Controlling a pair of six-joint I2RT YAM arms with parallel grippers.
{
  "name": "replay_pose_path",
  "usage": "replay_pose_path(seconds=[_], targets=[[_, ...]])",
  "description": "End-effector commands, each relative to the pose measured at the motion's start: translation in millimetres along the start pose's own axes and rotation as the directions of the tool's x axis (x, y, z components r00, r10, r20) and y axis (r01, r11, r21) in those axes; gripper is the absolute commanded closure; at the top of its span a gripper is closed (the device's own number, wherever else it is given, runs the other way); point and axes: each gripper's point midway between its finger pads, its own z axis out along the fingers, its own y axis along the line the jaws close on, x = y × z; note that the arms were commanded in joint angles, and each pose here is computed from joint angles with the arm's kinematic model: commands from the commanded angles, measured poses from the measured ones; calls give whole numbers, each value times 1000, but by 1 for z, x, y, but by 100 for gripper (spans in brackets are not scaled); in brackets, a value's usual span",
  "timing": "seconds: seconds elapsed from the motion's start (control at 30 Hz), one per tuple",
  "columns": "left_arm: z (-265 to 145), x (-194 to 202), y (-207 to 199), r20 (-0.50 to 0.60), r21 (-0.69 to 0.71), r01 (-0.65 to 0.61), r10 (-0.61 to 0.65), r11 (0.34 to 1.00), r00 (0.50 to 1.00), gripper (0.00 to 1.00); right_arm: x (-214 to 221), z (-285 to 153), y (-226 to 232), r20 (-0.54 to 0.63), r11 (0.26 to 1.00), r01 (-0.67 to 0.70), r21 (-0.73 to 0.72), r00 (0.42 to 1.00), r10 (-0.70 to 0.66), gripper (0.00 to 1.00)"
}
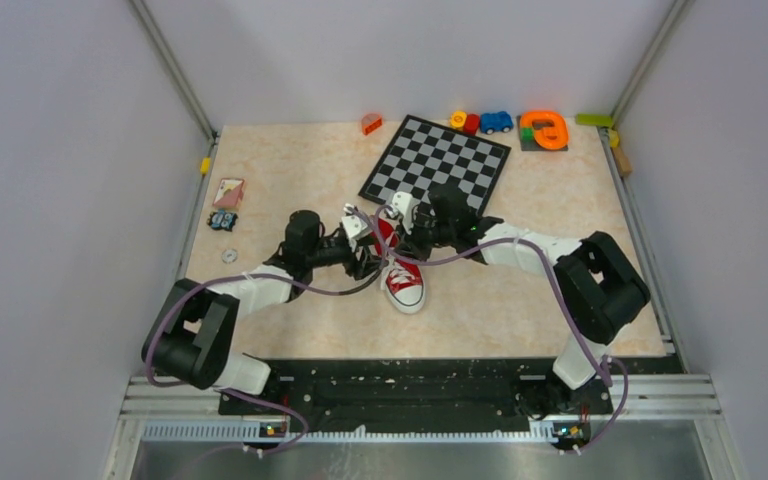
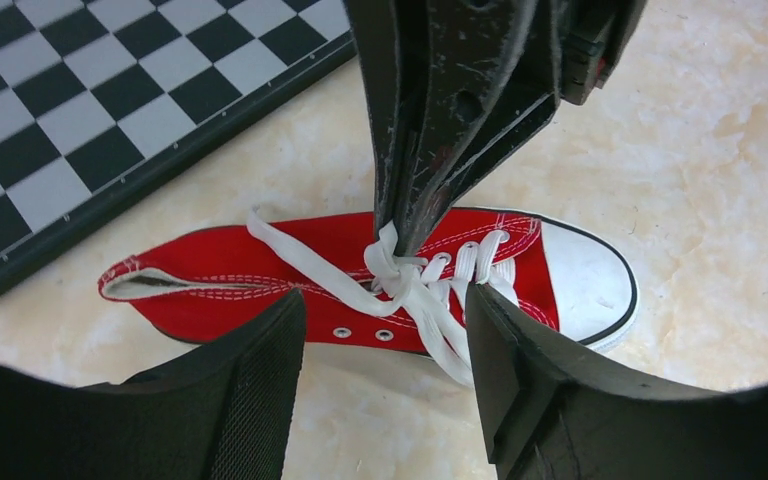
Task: Tie the shoes
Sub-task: Tie the shoelace on the shoe.
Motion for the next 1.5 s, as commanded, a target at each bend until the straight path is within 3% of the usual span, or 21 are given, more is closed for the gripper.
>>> replay_pose_path(seconds=[0.0, 0.23, 0.37, 0.8, 1.2, 1.47], targets=[[2, -26, -5, 158, 32, -235, 227, 972, 961, 38, -25, 3, 5, 55, 999, 14, -44, 998, -11, 100], [0, -29, -11, 212, 31, -309, 296, 951, 931, 57, -28, 4, 10, 75, 997, 2, -75, 997, 4, 100], [0, -24, -13, 207, 38, -343, 329, 938, 921, 51, -29, 5, 11, 79, 997, -2, -81, 997, 9, 100], [0, -9, -21, 179, 80, -376, 358, 923, 916, 51, -28, 7, 10, 80, 996, -8, -90, 997, 15, 100], [1, 7, -24, 86, 71, -375, 369, 924, 925, 50, -27, 7, 10, 80, 996, -9, -94, 997, 17, 100], [5, 8, -17, 64, 52, -371, 367, 927, 928, 58, -28, 7, 12, 84, 995, -6, -103, 996, 14, 100]])
